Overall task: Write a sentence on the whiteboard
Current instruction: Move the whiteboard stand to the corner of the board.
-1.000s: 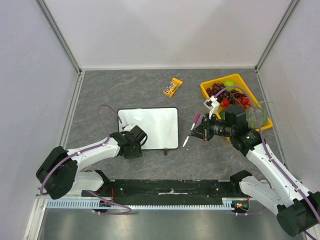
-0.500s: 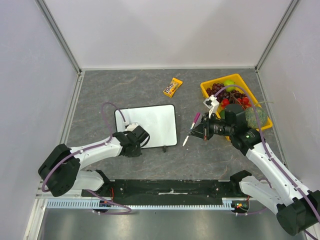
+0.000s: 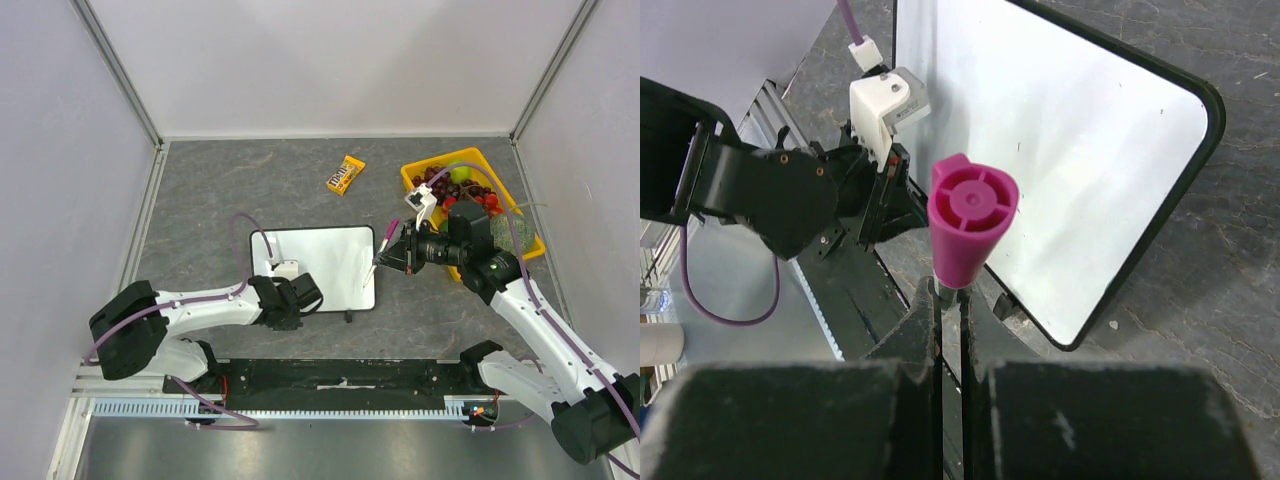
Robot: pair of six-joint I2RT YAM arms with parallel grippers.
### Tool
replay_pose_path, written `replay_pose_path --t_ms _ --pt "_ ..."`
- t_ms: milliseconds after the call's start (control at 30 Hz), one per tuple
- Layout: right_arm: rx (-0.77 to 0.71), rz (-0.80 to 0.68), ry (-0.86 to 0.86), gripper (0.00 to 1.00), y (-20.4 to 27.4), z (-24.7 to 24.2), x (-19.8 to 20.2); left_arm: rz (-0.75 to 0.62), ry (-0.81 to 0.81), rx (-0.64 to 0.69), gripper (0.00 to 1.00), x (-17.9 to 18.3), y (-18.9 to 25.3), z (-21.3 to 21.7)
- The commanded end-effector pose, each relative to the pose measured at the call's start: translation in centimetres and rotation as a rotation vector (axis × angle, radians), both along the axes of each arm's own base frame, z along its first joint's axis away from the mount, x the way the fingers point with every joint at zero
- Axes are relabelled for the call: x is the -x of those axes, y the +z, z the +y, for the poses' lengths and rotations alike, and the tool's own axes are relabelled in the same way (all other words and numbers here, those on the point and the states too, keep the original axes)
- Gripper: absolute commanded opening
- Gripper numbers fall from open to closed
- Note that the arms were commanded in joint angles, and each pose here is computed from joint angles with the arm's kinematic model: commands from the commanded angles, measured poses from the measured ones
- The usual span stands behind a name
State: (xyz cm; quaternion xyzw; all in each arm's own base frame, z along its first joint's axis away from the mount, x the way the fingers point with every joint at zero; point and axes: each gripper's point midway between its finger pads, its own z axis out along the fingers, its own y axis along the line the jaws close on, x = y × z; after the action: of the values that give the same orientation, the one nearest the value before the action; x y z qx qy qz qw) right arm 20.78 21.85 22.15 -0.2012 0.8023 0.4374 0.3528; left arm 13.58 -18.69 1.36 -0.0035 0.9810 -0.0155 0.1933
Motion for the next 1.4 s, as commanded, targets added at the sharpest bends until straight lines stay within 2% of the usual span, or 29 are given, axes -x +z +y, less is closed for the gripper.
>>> replay_pose_path --t_ms 0,200,467,733,867,900,1200,1367 --pt "-0.017 -0.082 -0.004 0.0 2.0 0.2 -1.0 0.089 0.072 0.068 0.02 2.7 -0.1 -2.4" --pt "-0.014 -0.082 -0.006 0.0 1.8 0.1 -1.1 0.107 0.041 0.07 0.02 3.8 0.1 -4.4" --pt "-0.01 -0.075 -0.007 0.0 1.5 0.1 -1.1 0.119 0.028 0.088 0.03 4.5 0.5 -5.0" --pt "-0.017 -0.07 -0.001 0.0 1.5 0.2 -1.0 0.13 -0.046 0.151 0.4 5.4 2.1 -6.0" --pt "-0.02 -0.069 0.003 0.0 1.5 0.2 -0.9 0.12 -0.077 0.196 0.52 5.6 3.3 -6.2" --pt "-0.022 -0.067 0.001 0.0 1.5 0.2 -0.9 0.114 -0.078 0.209 0.63 5.5 3.8 -6.2" --pt "-0.03 -0.061 0.01 0.0 1.5 0.4 -0.9 0.103 -0.197 0.346 0.7 6.4 9.6 -7.3" --pt "-0.058 -0.061 0.021 0.0 2.1 0.8 -0.7 -0.04 -0.305 0.459 0.7 4.7 15.7 -9.7"
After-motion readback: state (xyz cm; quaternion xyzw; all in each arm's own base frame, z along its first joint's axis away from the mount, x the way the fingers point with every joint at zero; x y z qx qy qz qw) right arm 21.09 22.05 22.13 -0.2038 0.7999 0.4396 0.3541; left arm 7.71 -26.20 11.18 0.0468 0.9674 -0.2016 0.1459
